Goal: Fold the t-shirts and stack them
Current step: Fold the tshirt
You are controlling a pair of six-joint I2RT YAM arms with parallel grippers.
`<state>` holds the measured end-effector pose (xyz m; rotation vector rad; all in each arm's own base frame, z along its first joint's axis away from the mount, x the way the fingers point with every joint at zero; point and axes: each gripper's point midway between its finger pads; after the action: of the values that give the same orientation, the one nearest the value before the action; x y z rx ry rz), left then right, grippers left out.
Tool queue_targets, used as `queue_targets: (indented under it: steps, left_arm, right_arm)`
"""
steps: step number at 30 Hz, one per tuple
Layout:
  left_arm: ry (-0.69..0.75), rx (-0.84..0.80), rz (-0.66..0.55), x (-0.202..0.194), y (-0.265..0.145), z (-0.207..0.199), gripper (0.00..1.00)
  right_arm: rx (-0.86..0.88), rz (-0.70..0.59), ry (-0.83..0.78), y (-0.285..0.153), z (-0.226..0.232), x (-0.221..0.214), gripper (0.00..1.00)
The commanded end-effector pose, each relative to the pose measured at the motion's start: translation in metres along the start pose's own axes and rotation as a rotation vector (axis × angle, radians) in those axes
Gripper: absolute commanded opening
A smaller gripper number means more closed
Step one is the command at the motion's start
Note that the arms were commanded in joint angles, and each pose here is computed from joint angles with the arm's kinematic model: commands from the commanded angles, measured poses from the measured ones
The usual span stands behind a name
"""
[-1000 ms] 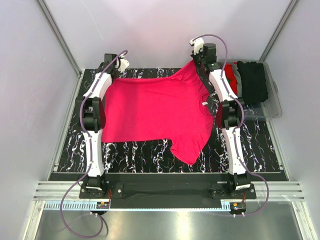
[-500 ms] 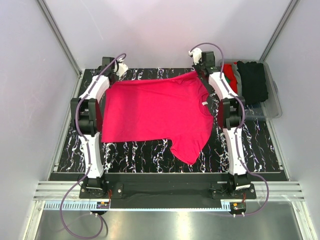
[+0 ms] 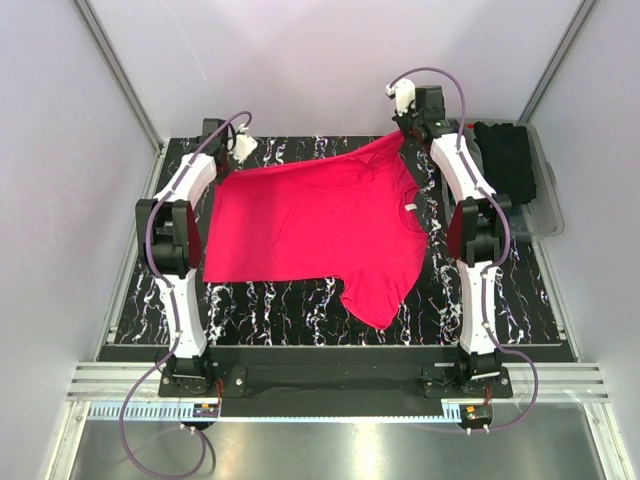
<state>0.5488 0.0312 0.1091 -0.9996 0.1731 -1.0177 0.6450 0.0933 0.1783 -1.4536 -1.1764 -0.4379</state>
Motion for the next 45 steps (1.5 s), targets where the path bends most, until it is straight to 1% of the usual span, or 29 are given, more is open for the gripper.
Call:
queue_targets:
  steps: [1, 8, 13, 16, 19, 23, 28, 37, 45]
  left_arm:
    - [-0.038, 0.014, -0.056, 0.007, -0.035, 0.012, 0.00]
    - [-0.041, -0.048, -0.046, 0.001, -0.043, -0.007, 0.00]
    - [-0.042, -0.068, -0.041, -0.001, -0.046, -0.012, 0.00]
    - [-0.044, -0.074, -0.043, -0.001, -0.048, -0.014, 0.00]
    - [-0.040, -0.079, -0.042, -0.002, -0.051, -0.016, 0.00]
    - [-0.040, -0.089, -0.033, -0.007, -0.052, -0.022, 0.00]
    - [-0.042, -0.103, -0.018, -0.014, -0.054, -0.029, 0.00]
    - [-0.050, -0.128, 0.010, -0.025, -0.052, -0.043, 0.00]
    - [-0.058, -0.164, 0.045, -0.038, -0.047, -0.060, 0.00]
  right_arm:
    - [0.031, -0.003, 0.026, -0.033, 0.001, 0.013, 0.00]
    - [0.080, 0.058, 0.035, -0.057, 0.017, -0.010, 0.00]
    - [0.091, 0.089, 0.043, -0.075, 0.023, -0.024, 0.00]
    - [0.093, 0.086, 0.051, -0.088, 0.024, -0.023, 0.00]
    - [0.106, 0.107, 0.060, -0.099, 0.030, -0.034, 0.00]
    - [0.117, 0.109, 0.070, -0.113, 0.037, -0.037, 0.00]
    - [0.152, 0.116, 0.078, -0.129, 0.054, -0.042, 0.00]
    - [0.231, 0.209, 0.094, -0.143, 0.093, -0.085, 0.00]
    - [0.248, 0.230, 0.105, -0.151, 0.102, -0.095, 0.00]
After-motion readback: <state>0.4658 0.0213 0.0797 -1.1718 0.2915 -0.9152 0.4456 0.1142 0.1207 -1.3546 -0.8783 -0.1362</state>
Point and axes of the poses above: each gripper's point midway between its finger pads, its own y axis out along the fingers, its own z axis along the line the jaws close on, x = y × z, and after that the axes turned 6 degrees about y, right-handed
